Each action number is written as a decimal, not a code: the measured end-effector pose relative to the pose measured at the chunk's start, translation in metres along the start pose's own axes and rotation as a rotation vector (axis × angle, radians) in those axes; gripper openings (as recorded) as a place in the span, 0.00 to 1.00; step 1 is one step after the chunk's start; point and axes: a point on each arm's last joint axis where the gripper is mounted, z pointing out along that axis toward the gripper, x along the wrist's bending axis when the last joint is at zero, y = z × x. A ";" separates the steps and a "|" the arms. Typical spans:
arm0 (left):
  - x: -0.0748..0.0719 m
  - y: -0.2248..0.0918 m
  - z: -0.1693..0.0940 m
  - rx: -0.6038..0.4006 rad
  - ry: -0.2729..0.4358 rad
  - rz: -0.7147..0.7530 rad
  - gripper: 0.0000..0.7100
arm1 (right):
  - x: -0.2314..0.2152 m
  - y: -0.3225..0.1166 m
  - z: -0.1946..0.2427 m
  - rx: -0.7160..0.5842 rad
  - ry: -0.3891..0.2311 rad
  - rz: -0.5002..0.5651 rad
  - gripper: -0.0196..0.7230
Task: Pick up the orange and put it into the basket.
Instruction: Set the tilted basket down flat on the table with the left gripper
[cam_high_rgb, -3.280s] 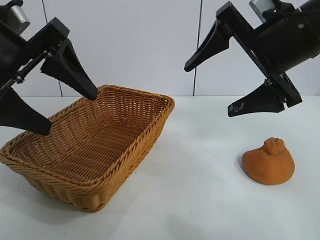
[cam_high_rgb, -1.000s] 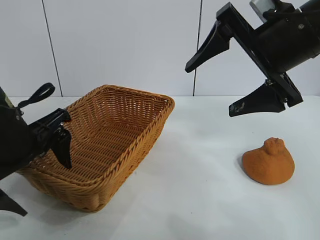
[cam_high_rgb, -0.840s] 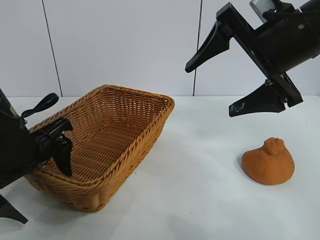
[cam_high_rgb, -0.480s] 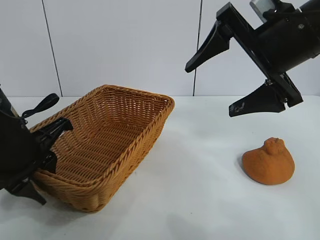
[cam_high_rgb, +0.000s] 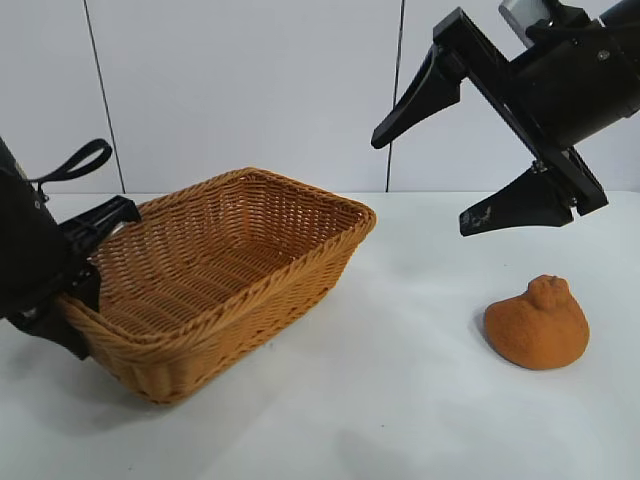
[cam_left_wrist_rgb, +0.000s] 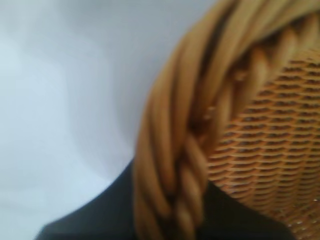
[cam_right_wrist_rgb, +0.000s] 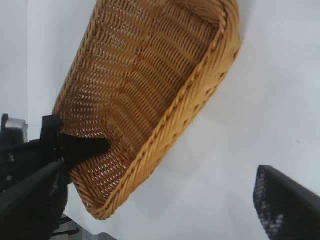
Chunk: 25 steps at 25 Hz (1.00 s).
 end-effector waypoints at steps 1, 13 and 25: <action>-0.003 0.006 -0.001 0.018 -0.006 0.028 0.12 | 0.000 0.000 0.000 0.001 0.000 0.000 0.96; -0.047 0.041 0.006 0.251 -0.015 0.578 0.12 | 0.001 -0.002 0.000 0.020 0.010 0.003 0.96; -0.050 0.031 0.021 0.276 -0.013 0.689 0.12 | 0.001 -0.002 0.000 0.020 0.010 0.003 0.96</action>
